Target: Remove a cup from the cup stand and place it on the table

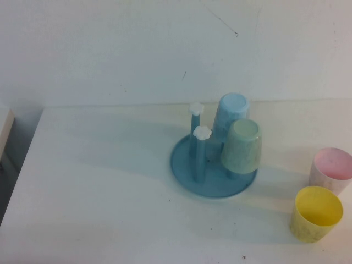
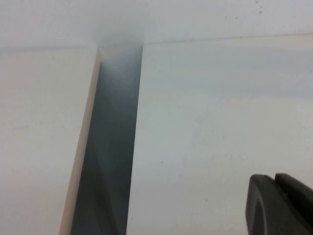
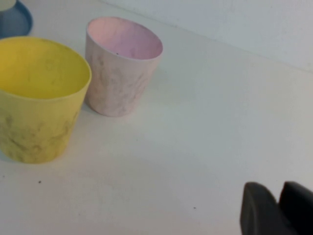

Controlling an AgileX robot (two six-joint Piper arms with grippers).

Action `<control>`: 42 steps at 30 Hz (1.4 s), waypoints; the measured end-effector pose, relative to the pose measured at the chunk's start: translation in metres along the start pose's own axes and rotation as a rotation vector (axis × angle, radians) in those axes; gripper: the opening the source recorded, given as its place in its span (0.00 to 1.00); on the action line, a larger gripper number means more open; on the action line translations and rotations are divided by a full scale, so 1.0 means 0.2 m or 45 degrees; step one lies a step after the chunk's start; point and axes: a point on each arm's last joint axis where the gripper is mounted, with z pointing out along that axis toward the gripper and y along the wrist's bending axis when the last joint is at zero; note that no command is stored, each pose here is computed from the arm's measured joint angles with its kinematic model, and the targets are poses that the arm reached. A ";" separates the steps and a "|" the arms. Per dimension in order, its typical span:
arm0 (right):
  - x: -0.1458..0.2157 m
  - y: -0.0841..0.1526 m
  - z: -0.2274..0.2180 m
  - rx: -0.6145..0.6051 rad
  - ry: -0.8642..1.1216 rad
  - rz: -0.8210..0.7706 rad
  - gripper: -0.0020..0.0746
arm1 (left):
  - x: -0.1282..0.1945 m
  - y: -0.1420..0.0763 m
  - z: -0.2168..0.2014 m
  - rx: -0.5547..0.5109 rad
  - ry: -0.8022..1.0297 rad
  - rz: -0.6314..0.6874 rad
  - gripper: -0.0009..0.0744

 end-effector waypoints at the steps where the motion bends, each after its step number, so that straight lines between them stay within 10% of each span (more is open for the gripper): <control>1: 0.00 0.00 0.00 0.000 0.000 0.000 0.15 | 0.00 0.00 0.00 0.000 0.000 0.000 0.01; 14: -0.02 0.00 -0.01 -0.032 0.003 0.078 0.15 | 0.00 0.00 0.00 0.000 0.000 0.000 0.01; 23: -0.52 -0.16 -0.36 0.007 -0.309 0.197 0.15 | 0.00 0.00 0.00 0.000 0.000 0.000 0.01; 42: -0.78 -0.18 -0.04 -0.369 0.439 0.057 0.15 | 0.00 0.00 0.00 0.000 0.000 0.000 0.01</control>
